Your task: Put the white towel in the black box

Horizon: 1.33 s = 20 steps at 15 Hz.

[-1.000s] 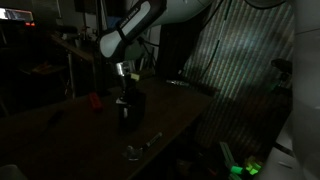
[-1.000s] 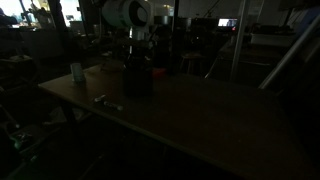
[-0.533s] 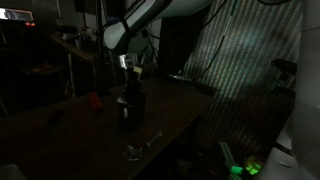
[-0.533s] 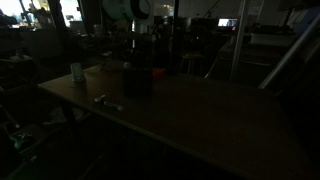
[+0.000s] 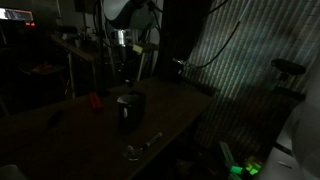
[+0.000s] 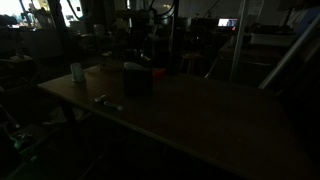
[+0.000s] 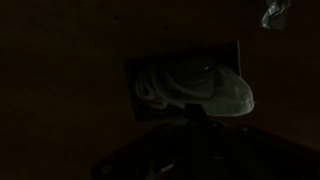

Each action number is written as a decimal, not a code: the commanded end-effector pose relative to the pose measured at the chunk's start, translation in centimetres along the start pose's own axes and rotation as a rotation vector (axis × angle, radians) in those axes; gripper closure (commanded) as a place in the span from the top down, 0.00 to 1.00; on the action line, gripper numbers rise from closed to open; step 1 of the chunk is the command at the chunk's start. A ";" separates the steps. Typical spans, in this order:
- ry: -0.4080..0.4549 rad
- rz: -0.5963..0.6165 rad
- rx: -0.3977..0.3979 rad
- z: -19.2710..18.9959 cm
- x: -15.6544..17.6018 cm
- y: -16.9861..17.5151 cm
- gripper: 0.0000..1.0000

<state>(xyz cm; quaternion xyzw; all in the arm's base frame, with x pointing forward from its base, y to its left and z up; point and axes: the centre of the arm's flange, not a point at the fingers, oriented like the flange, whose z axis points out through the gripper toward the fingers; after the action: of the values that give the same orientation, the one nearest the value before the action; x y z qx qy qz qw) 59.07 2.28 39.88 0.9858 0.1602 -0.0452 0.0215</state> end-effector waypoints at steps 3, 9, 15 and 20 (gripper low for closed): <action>0.039 -0.076 -0.002 -0.8 1.7 -3.8 0.00; 0.034 -0.131 0.002 -0.2 2.5 -6.2 0.00; 0.014 -0.147 0.015 1.7 2.9 -6.4 0.00; -0.009 -0.156 0.024 3.1 3.3 -6.3 0.00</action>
<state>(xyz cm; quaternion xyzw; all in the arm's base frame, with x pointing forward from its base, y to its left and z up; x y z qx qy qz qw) 59.17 8.97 36.16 0.9717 0.2278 -0.0600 0.0141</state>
